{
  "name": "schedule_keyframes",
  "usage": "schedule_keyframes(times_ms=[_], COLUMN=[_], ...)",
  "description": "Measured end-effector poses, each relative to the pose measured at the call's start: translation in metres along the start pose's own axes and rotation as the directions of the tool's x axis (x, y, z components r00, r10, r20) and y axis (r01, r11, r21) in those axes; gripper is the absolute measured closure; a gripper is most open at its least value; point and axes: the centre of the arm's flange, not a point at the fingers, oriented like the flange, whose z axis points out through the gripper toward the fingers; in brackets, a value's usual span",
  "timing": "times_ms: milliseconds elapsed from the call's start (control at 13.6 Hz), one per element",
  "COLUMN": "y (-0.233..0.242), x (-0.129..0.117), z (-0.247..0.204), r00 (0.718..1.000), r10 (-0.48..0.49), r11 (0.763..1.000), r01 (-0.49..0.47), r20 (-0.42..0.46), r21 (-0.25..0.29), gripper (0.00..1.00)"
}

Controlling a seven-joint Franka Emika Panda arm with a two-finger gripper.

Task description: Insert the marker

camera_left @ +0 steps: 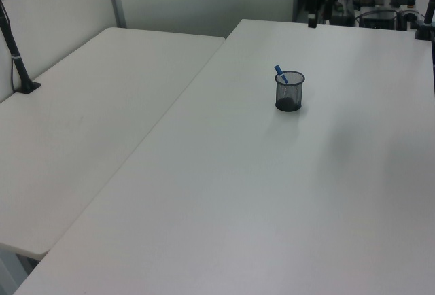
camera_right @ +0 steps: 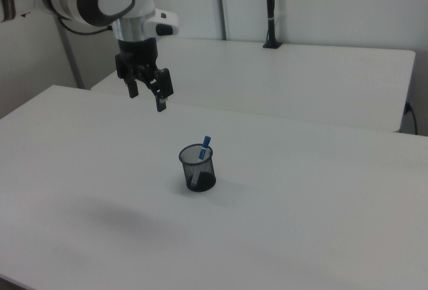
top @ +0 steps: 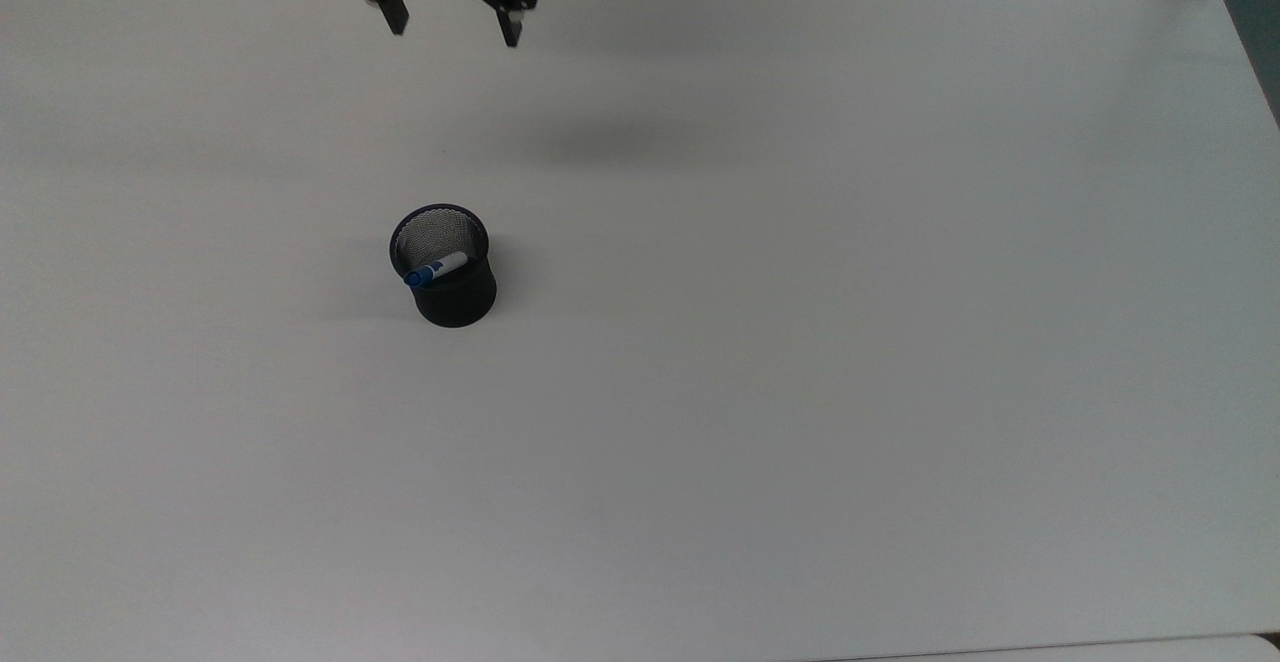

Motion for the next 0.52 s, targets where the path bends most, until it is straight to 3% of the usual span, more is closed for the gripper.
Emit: schedule_keyframes(times_ms=[221, 515], y=[0.01, 0.038], x=[-0.003, -0.001], z=[-0.008, -0.023], r00=[0.998, 0.999], r10=[-0.058, -0.035], r11=[0.998, 0.999], r01=[0.058, 0.034], r20=[-0.007, -0.036], r21=[-0.034, -0.038], gripper=[0.0, 0.0])
